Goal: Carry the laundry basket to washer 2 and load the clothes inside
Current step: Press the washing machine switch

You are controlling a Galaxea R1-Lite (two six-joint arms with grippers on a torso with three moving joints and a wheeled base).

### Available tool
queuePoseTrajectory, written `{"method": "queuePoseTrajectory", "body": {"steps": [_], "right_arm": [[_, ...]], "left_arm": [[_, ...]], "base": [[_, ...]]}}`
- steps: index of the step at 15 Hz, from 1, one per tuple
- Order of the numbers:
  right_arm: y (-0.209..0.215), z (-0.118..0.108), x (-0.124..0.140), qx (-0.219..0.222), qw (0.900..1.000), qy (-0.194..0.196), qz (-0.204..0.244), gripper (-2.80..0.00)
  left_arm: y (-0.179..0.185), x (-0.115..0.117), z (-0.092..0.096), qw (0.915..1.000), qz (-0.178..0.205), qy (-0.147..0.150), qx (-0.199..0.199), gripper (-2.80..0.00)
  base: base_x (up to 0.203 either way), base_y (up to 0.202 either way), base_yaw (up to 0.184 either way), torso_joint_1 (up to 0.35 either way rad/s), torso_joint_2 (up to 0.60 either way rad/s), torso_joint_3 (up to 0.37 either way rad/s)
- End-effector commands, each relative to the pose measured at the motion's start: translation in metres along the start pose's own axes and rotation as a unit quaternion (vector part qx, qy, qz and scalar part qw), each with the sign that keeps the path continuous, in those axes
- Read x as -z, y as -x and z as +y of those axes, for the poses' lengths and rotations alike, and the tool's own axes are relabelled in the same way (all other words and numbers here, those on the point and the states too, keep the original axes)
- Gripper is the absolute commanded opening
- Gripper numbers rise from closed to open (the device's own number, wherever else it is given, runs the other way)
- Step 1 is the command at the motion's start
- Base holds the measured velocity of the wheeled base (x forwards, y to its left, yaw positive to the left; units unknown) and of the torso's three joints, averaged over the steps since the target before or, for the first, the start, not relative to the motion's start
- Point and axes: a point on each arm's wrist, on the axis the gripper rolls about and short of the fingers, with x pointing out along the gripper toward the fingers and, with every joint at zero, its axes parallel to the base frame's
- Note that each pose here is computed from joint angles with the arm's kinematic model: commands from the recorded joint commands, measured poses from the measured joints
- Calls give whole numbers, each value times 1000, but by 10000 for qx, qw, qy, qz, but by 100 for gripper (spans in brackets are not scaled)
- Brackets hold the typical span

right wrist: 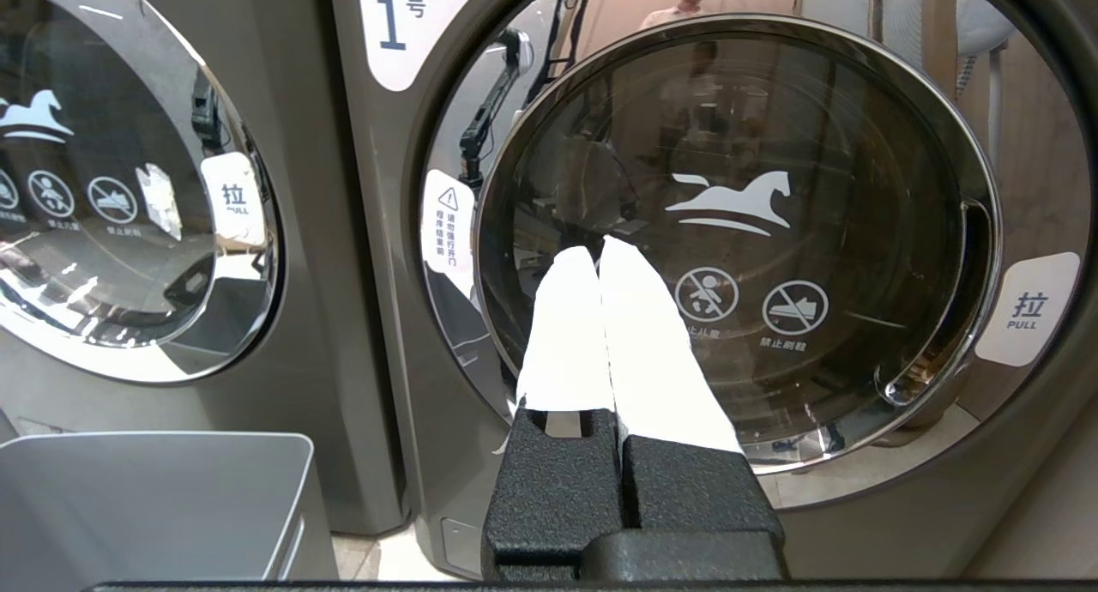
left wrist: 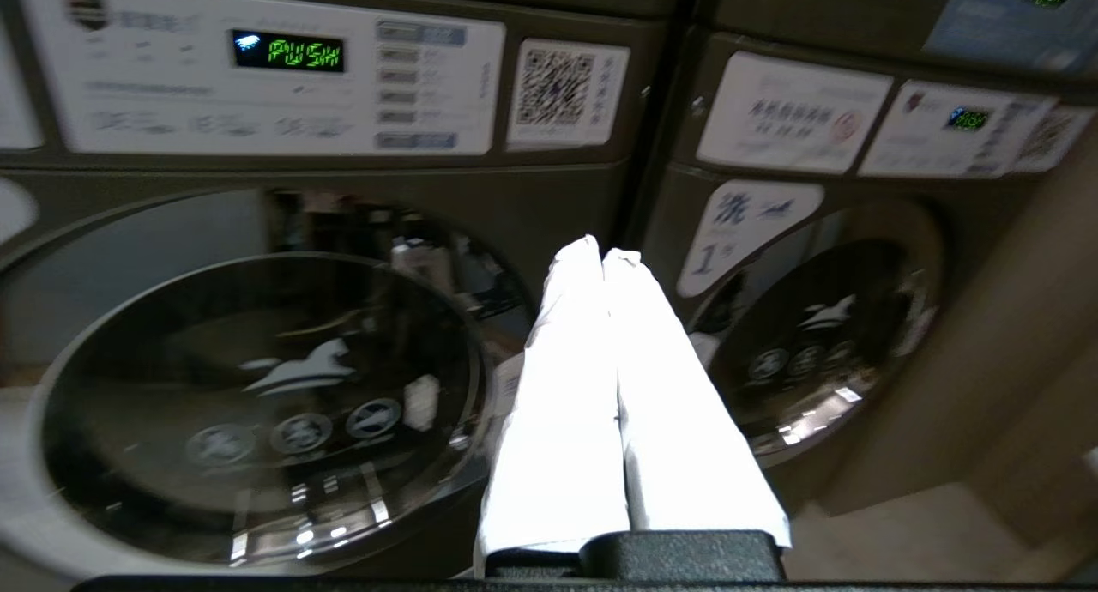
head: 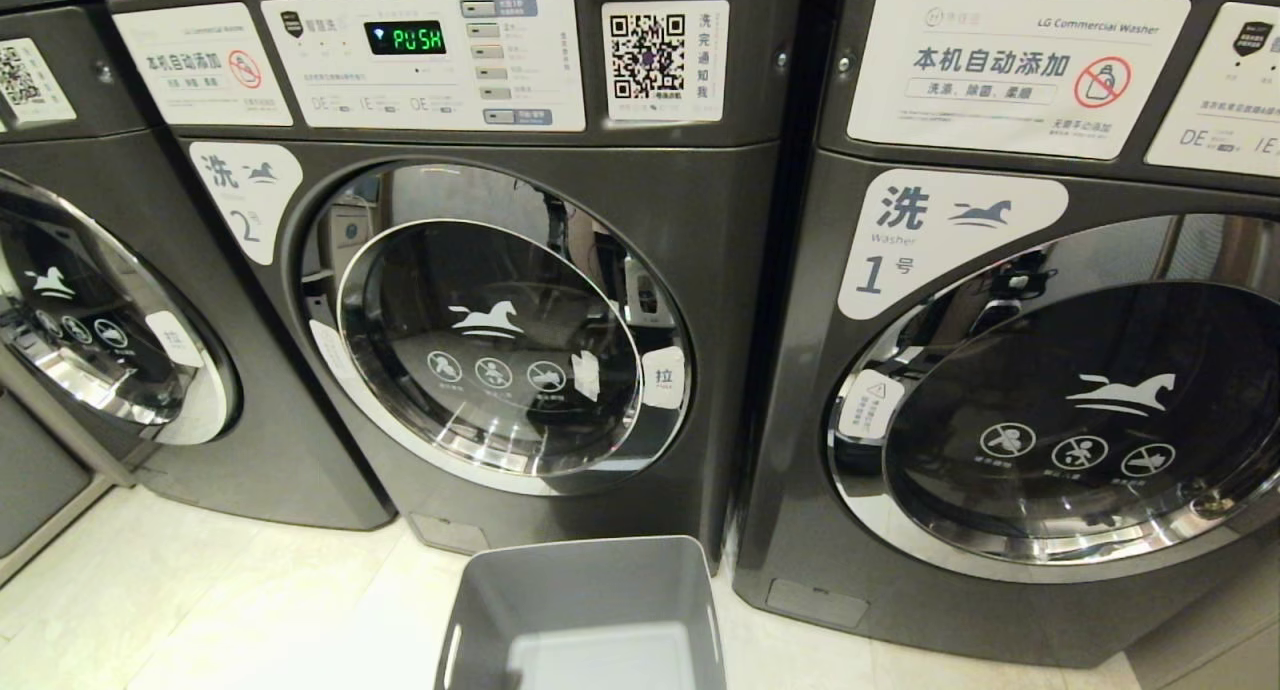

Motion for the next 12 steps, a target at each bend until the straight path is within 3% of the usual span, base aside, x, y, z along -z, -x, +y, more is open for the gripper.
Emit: {"method": "queuePoseTrajectory", "body": {"steps": [1, 3, 4, 6, 8, 12], "right_arm": [[-1, 0, 11, -10, 9998, -2, 198, -280], [-1, 0, 11, -10, 9998, -2, 198, -280], [-1, 0, 11, -10, 9998, -2, 198, -280], [-1, 0, 11, -10, 9998, -2, 198, -280], [-1, 0, 11, -10, 9998, -2, 198, -280], [-1, 0, 11, -10, 9998, -2, 198, -280]], "left_arm": [[-62, 2, 36, 9967, 448, 659, 134, -280], [-96, 6, 49, 9926, 643, 983, 309, -280], [-110, 11, 57, 9918, 750, 989, 307, -280], [-132, 25, 71, 9933, 946, 596, 292, -280], [-158, 30, 82, 9938, 975, 396, 354, -280], [-203, 20, 96, 9975, 619, 177, 297, -280]], "base": [[0, 0, 0, 0, 0, 0], [0, 0, 0, 0, 0, 0], [0, 0, 0, 0, 0, 0], [0, 0, 0, 0, 0, 0], [0, 0, 0, 0, 0, 0], [0, 0, 0, 0, 0, 0]]}}
